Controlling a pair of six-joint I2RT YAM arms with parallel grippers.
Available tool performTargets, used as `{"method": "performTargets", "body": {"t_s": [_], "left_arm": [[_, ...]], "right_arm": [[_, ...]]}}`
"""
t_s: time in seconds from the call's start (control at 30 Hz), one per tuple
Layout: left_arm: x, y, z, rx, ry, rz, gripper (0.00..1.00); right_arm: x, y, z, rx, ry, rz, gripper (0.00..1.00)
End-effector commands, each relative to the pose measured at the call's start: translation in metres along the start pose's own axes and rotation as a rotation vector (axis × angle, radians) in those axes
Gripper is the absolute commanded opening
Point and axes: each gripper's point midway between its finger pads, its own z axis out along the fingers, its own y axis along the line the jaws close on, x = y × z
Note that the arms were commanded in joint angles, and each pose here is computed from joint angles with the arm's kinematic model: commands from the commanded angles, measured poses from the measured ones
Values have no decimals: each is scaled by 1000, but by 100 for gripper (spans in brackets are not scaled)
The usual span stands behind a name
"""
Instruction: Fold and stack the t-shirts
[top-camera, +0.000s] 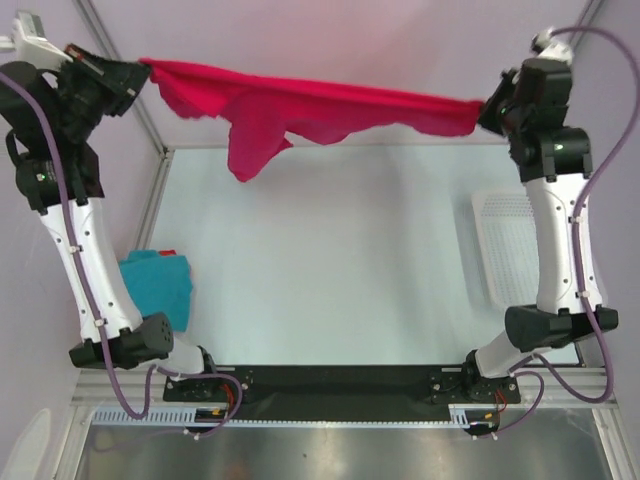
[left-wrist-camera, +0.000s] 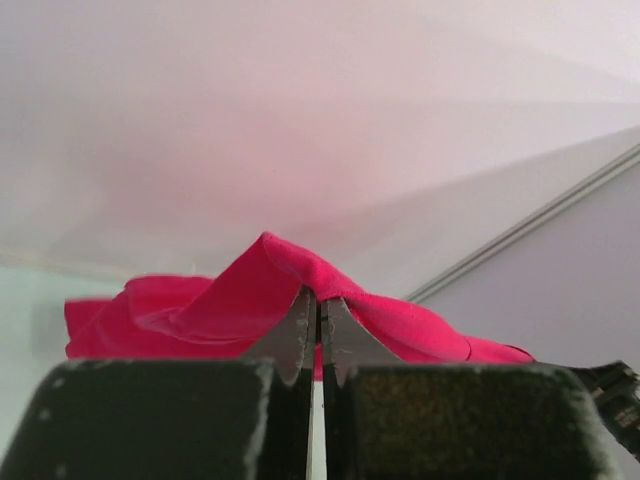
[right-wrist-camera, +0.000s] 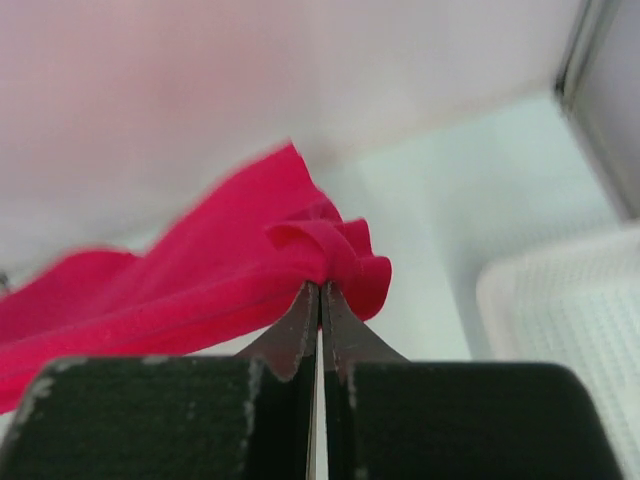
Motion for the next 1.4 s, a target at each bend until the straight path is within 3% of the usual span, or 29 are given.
{"method": "performTargets", "body": {"t_s": [0.0, 0.13, 0.27, 0.5, 0.93, 1.37], "left_arm": [[64, 105, 22, -212, 160, -26, 0], [145, 155, 5, -297, 334, -112, 0], [202, 173, -24, -328, 424, -135, 0], [272, 183, -83, -346, 538, -198, 0], [326, 153, -147, -270, 645, -341, 0], [314, 128, -157, -231, 630, -348, 0]], "right_arm": [[138, -35, 33, 108, 328, -75, 0], [219, -43, 24, 96, 497, -72, 0], [286, -53, -1, 120, 652, -139, 0], [319, -59, -45, 143, 727, -191, 0], [322, -104, -101, 283, 734, -231, 0], [323, -110, -113, 300, 759, -235, 0]]}}
